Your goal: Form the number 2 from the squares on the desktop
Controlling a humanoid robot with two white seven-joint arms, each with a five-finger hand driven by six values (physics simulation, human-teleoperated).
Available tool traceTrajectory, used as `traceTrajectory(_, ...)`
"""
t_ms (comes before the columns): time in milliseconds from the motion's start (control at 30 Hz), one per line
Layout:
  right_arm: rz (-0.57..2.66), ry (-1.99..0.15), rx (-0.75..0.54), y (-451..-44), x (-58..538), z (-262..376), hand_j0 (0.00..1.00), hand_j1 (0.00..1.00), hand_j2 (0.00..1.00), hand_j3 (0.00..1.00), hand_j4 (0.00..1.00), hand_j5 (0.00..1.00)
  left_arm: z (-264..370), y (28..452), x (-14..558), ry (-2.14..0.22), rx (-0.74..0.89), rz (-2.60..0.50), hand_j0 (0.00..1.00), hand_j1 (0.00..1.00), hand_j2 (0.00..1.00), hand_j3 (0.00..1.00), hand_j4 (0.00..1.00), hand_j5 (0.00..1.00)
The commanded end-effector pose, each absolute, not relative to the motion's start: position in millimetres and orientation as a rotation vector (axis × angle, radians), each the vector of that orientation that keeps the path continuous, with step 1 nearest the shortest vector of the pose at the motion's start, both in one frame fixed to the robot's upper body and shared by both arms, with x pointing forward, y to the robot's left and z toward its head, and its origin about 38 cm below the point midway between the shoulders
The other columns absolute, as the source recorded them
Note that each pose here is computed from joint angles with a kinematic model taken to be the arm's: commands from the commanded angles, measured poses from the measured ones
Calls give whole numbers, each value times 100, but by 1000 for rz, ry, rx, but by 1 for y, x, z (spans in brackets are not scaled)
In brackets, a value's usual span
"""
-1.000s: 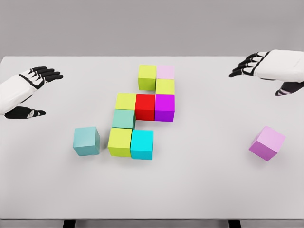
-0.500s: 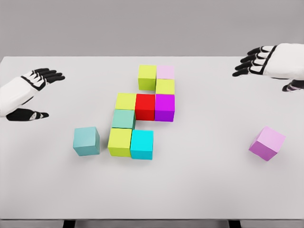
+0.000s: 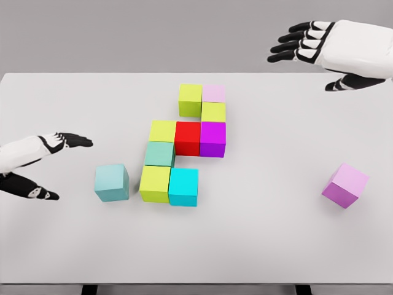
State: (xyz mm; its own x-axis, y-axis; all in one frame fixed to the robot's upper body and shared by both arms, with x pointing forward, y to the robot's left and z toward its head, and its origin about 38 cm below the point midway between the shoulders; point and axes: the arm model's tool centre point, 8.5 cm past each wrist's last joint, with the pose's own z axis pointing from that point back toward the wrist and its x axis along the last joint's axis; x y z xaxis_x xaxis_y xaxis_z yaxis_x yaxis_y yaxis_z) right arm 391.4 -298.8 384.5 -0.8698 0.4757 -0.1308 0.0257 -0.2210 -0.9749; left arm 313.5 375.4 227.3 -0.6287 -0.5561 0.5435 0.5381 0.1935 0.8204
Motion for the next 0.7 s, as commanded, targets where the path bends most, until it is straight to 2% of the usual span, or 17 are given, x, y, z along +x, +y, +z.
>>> traceTrajectory(0,2161,-1737,-603,-302,390,387,100,100,100,100,100,100,221,371,311,-1614,-91,-1485,100,100,100,100,100,100)
traceTrajectory(100,2162,-1733,-615,-304,390,390,100,100,100,100,100,100,215,366,312,-1641,-165,-1349,100,100,100,100,100,100)
traceTrajectory(167,2144,-1718,-671,-317,386,401,100,100,100,100,100,100,205,359,314,-1663,-198,-1272,100,100,100,100,100,100)
traceTrajectory(400,2110,-1669,-724,-339,387,408,100,100,100,100,100,100,185,359,315,-1552,-188,-1226,100,100,100,100,100,100)
traceTrajectory(667,2120,-1679,-695,-333,386,401,100,100,100,100,100,100,161,356,321,-1422,-190,-1102,100,100,100,100,100,100)
